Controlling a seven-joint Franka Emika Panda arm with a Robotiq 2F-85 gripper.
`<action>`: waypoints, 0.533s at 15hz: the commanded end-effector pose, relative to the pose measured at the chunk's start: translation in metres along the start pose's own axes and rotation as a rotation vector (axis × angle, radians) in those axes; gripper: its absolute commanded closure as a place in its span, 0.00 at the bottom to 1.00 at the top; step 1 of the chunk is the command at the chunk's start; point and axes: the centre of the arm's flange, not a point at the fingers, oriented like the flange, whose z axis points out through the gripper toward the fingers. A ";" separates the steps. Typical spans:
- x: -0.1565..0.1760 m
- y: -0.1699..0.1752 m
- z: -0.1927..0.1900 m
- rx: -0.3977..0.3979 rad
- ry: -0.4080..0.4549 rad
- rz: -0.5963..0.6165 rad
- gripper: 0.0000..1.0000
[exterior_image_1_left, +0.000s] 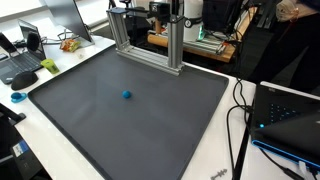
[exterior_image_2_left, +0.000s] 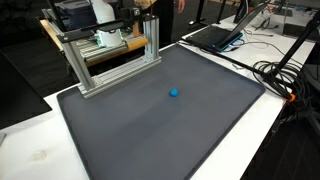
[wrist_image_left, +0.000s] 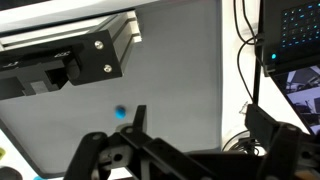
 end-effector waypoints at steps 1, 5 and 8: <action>0.025 0.017 0.007 -0.005 0.021 0.018 0.00; 0.056 0.057 0.022 -0.033 -0.002 -0.019 0.00; 0.068 0.090 0.033 -0.077 -0.035 -0.067 0.00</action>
